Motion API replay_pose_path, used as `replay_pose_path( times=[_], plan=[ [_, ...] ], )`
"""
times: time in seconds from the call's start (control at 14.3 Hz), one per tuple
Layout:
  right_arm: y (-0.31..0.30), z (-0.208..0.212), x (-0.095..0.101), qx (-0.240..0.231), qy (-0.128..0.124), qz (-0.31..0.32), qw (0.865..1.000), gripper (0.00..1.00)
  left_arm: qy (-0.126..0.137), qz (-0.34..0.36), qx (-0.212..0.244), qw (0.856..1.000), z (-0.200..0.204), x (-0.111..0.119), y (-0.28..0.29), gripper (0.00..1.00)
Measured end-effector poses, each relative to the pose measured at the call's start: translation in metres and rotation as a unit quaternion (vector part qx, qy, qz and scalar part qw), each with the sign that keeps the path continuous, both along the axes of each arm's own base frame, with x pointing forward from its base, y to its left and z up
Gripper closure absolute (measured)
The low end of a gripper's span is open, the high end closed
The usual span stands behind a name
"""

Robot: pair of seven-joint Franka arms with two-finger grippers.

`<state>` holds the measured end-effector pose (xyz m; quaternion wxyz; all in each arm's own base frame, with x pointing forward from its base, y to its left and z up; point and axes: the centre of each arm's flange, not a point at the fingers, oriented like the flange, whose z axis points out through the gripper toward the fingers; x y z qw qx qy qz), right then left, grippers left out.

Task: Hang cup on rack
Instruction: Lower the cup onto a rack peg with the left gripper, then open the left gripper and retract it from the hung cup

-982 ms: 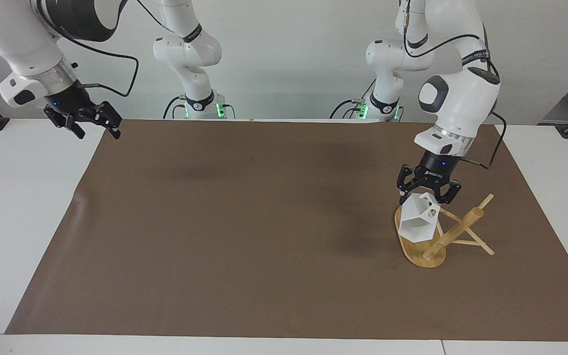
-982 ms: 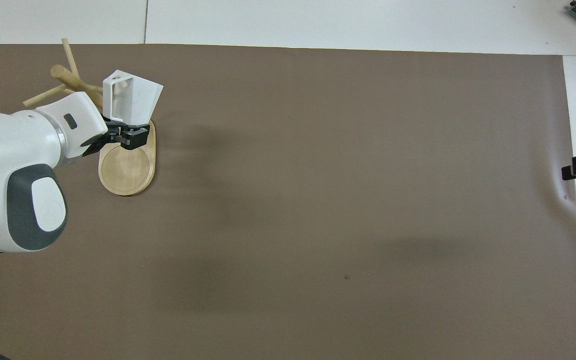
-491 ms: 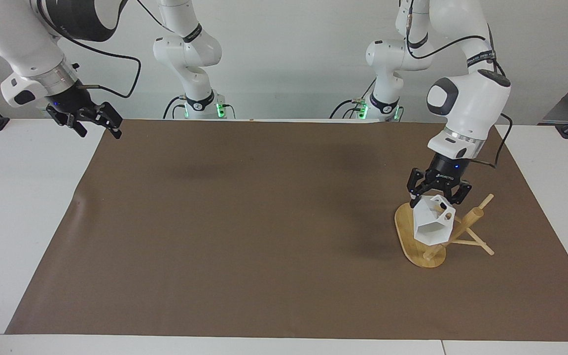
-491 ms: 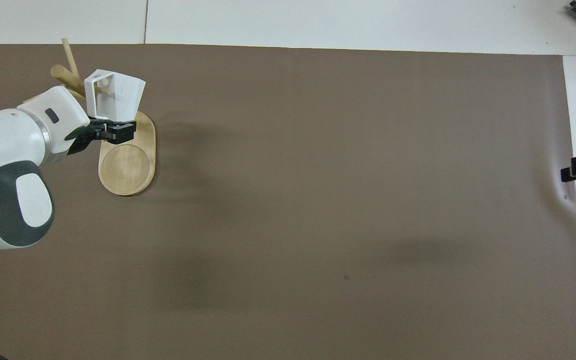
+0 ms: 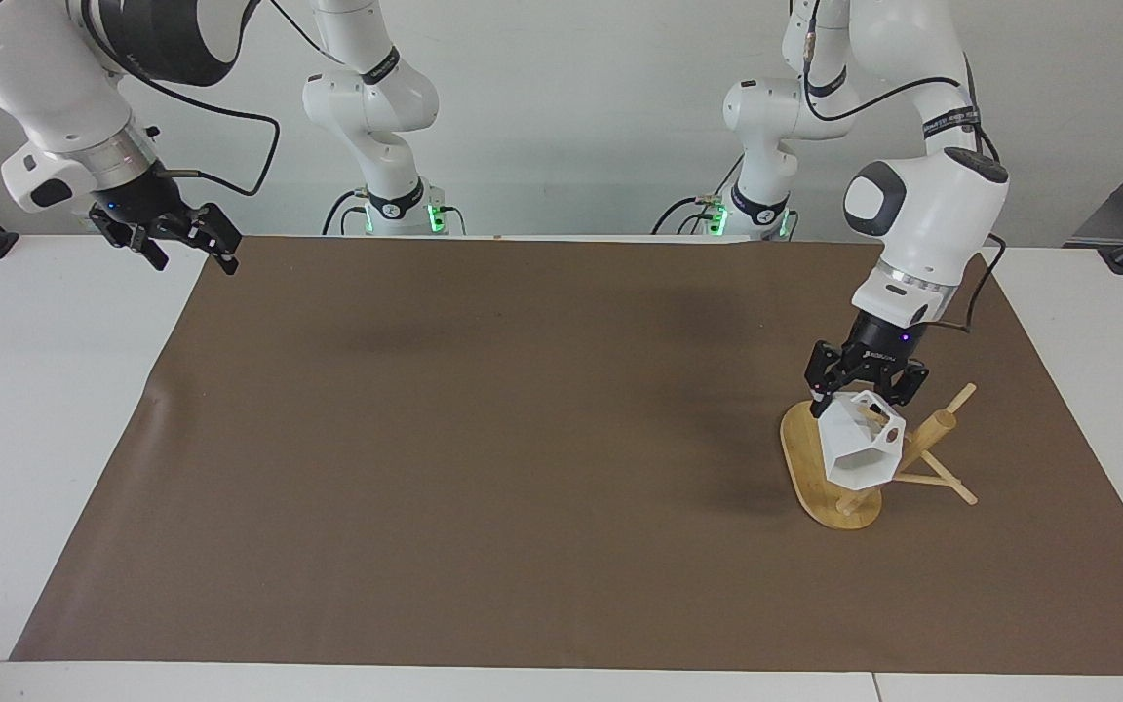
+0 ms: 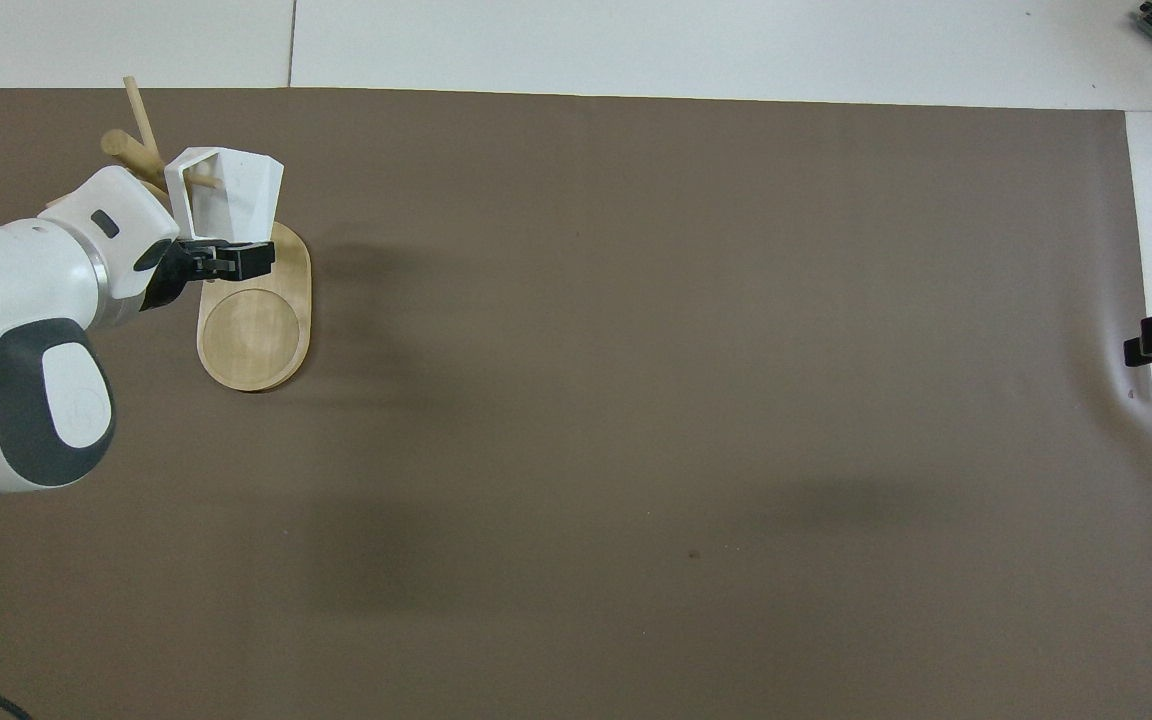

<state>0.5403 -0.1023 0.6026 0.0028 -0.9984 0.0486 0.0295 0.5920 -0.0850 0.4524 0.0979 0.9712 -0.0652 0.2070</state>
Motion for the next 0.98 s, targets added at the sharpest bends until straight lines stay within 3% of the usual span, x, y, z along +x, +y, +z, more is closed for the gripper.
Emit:
replay_pose_path(
  times=[0.56,0.77,0.98],
  plan=[
    [0.012,0.0,0.002,-0.021,0.004,0.015,1.0,0.0,0.005,0.01,-0.001,1.0,-0.002,0.002,0.009,0.26],
    [0.01,0.0,0.002,-0.021,0.004,0.013,1.0,0.0,0.014,0.005,0.003,1.0,-0.003,0.001,0.008,0.01],
    [0.013,0.0,0.002,-0.012,0.002,0.013,1.0,0.0,0.026,-0.007,0.007,1.0,0.016,0.005,0.005,0.0]
  ],
)
